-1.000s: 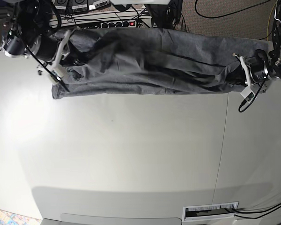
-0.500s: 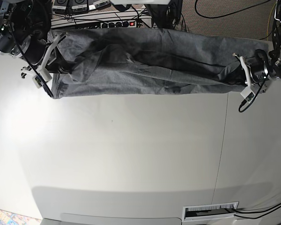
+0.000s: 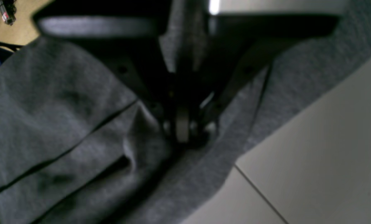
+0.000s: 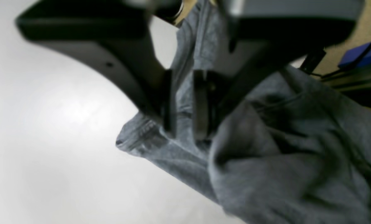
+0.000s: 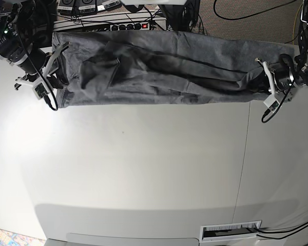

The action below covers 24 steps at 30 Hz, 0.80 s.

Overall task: Fold the T-shirt properly
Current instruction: 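Lower the folded shirt and release it with the right gripper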

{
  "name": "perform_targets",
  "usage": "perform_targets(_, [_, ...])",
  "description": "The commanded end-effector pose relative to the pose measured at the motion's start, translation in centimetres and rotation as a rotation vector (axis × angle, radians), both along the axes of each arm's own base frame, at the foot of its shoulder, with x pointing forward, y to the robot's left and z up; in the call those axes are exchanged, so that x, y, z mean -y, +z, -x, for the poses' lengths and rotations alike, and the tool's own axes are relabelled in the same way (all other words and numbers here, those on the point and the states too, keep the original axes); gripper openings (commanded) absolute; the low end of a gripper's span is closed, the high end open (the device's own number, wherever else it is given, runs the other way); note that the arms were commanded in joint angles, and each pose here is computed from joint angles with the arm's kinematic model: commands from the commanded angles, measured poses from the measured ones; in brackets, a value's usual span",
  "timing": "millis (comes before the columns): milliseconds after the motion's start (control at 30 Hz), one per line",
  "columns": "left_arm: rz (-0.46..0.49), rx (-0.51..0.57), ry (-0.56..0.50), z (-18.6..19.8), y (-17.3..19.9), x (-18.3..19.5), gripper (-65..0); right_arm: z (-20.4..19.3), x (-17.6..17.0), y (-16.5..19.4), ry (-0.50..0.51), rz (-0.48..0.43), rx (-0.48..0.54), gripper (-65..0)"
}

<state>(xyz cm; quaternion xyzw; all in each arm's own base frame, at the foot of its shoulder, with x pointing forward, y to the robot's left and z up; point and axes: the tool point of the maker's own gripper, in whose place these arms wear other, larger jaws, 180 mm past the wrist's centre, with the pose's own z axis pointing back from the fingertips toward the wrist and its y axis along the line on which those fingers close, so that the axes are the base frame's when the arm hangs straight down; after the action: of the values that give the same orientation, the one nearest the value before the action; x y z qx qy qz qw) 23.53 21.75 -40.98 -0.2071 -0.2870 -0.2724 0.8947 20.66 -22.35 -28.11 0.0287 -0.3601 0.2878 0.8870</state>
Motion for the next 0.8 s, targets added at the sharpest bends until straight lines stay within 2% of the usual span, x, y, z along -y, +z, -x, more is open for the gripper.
perform_targets(0, [-0.1,-0.045,-0.015,0.8,-0.9,-1.8,-65.0,-0.5,0.1,0.9,0.008,0.009,0.038,-53.5])
perform_targets(133, [-0.1,-0.045,-0.015,0.8,-0.9,-1.8,-65.0,-0.8,0.5,1.0,-0.001,0.029,0.056,-53.6])
perform_targets(267, [-0.095,-0.044,-0.014,0.8,-0.8,-1.7,-65.0,-0.8,-0.1,1.1,0.008,0.0,0.059,-53.6])
perform_targets(333, [-0.086,-0.043,-0.011,0.7,-0.7,-1.6,-65.0,-0.7,-0.4,0.7,0.017,-0.005,0.045,-57.0])
perform_targets(400, [-0.078,-0.042,-0.008,0.7,-0.7,-1.5,-65.0,-0.5,-0.9,-0.5,0.031,-0.015,0.015,-63.9])
perform_targets(433, [-0.078,-0.042,-0.008,0.7,-0.7,-1.5,-65.0,-0.4,-1.1,-1.3,0.036,-0.021,-0.001,-65.0])
perform_targets(567, [-0.079,-0.043,-0.008,0.7,-0.7,-1.5,-65.0,-0.2,-2.5,-4.6,0.074,-0.045,-0.045,-65.0])
perform_targets(767, [-0.077,-0.041,-0.008,0.7,-0.7,-1.5,-65.0,-0.8,-3.2,-7.8,0.128,0.018,-0.048,-65.0])
